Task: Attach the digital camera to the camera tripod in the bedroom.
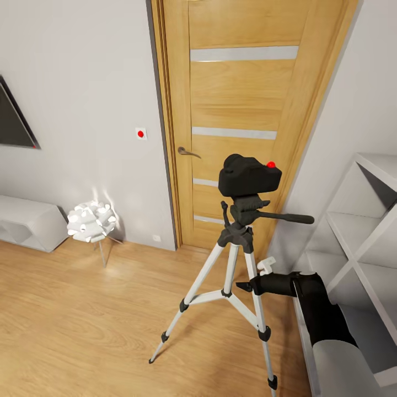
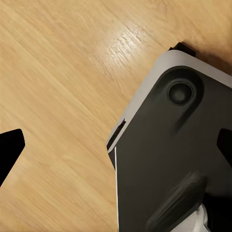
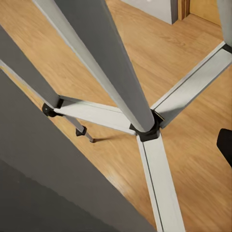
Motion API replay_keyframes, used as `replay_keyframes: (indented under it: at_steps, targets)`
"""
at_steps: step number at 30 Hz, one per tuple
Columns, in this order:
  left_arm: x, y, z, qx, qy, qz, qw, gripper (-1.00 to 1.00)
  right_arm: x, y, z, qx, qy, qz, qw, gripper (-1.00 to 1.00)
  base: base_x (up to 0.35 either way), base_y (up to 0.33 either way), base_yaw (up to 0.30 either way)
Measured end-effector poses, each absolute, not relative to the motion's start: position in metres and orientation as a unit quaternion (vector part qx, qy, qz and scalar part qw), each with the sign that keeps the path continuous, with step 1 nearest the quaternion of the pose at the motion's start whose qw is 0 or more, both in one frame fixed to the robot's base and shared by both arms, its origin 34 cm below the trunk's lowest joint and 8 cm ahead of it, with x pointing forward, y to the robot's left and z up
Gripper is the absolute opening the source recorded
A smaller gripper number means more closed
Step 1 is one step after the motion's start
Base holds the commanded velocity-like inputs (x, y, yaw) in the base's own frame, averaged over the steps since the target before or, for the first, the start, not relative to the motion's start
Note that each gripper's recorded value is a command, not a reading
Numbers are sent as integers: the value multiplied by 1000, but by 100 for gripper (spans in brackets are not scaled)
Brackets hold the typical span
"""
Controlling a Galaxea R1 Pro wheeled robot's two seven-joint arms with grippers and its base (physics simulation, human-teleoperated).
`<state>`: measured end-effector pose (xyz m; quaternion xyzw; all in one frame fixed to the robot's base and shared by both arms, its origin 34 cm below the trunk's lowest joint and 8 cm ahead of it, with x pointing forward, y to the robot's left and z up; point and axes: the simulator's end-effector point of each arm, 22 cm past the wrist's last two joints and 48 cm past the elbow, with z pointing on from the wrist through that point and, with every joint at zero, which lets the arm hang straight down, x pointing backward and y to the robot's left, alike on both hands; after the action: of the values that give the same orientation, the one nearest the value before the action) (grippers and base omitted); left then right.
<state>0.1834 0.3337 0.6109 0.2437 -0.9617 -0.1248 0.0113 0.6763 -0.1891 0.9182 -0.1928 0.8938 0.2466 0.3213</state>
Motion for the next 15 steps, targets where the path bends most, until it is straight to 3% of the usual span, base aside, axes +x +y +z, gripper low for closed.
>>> replay_keyframes:
  at_steps: [8,15]
  targets:
    - [184,332,611,250,-960,-123,10,100,669,-216,909,-178,903,243,307,100,0,0,0]
    - [184,331,611,251,-960,-123,10,100,667,-197,904,-178,904,240,307,100,0,0,0]
